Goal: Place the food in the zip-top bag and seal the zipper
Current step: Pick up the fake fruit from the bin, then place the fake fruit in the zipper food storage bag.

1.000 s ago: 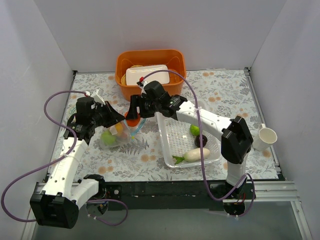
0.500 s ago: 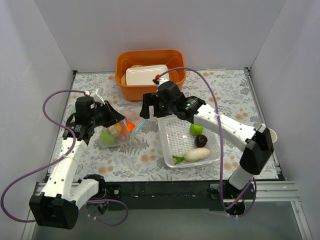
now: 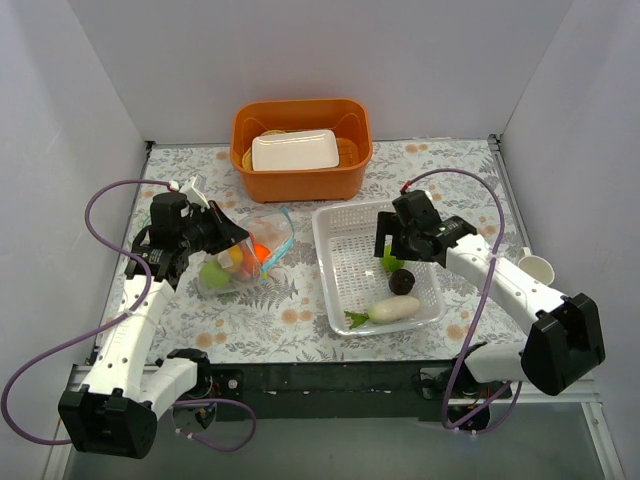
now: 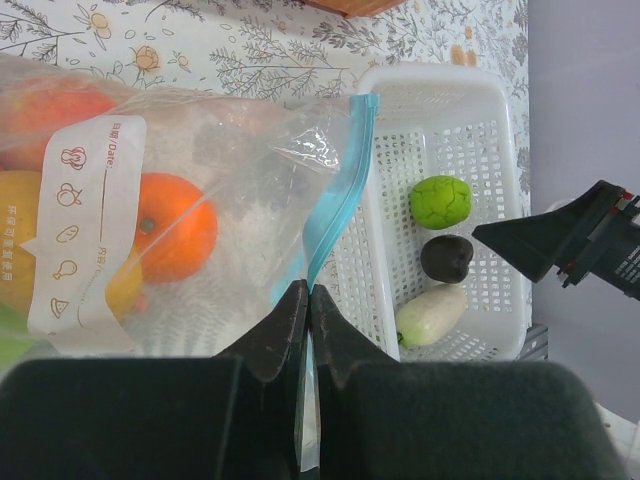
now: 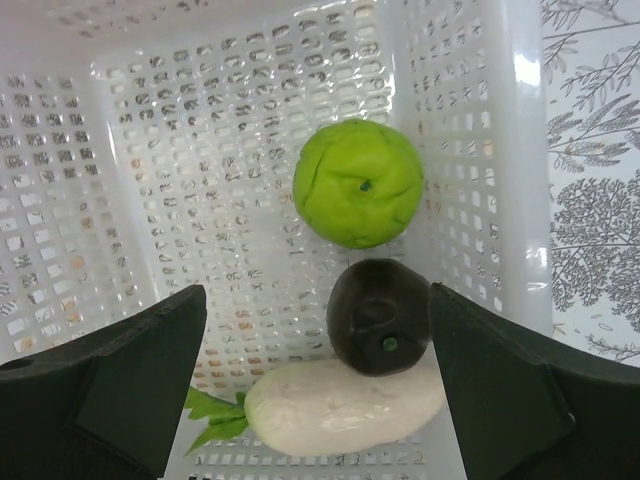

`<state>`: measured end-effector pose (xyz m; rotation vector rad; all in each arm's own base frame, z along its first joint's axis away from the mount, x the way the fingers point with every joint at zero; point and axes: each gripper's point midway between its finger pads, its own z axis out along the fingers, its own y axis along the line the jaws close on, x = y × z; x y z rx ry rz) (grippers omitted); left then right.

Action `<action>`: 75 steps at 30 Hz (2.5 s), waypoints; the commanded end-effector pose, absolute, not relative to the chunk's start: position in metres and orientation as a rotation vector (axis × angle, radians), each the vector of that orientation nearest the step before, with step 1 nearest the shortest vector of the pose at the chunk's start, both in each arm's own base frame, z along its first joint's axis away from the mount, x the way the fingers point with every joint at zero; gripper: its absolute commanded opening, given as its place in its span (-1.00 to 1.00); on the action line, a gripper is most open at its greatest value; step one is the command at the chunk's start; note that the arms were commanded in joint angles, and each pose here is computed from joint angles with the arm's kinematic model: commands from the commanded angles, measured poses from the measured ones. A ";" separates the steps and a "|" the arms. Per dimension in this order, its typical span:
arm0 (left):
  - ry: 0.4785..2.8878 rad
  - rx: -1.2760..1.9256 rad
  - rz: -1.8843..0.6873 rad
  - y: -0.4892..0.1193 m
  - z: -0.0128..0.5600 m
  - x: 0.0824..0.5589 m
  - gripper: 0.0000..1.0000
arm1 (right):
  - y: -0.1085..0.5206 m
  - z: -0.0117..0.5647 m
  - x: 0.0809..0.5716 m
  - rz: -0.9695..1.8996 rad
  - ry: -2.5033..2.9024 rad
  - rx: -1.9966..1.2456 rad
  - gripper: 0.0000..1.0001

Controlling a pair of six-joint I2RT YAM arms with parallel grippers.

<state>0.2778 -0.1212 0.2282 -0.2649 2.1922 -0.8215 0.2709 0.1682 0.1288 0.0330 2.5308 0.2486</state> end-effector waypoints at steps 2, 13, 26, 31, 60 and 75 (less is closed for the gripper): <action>2.146 -0.239 -0.813 -0.120 0.244 0.281 -1.00 | 0.154 0.139 0.292 0.219 2.474 0.033 0.96; 2.159 -0.246 -0.806 -0.119 0.239 0.281 -1.00 | 0.161 0.108 0.305 0.207 2.555 -0.021 0.83; 2.159 -0.244 -0.795 -0.117 0.236 0.281 -1.00 | 0.165 0.078 0.318 0.171 2.620 -0.062 0.44; 2.162 -0.252 -0.798 -0.118 0.234 0.280 -1.00 | 0.166 0.078 0.318 0.173 2.626 -0.081 0.02; 2.177 -0.228 -0.824 -0.122 0.231 0.279 -1.00 | 0.337 0.258 0.283 1.088 2.193 -0.263 -0.42; 2.171 -0.217 -0.824 -0.122 0.232 0.274 -1.00 | 0.433 0.245 0.265 1.219 2.201 -0.423 -0.41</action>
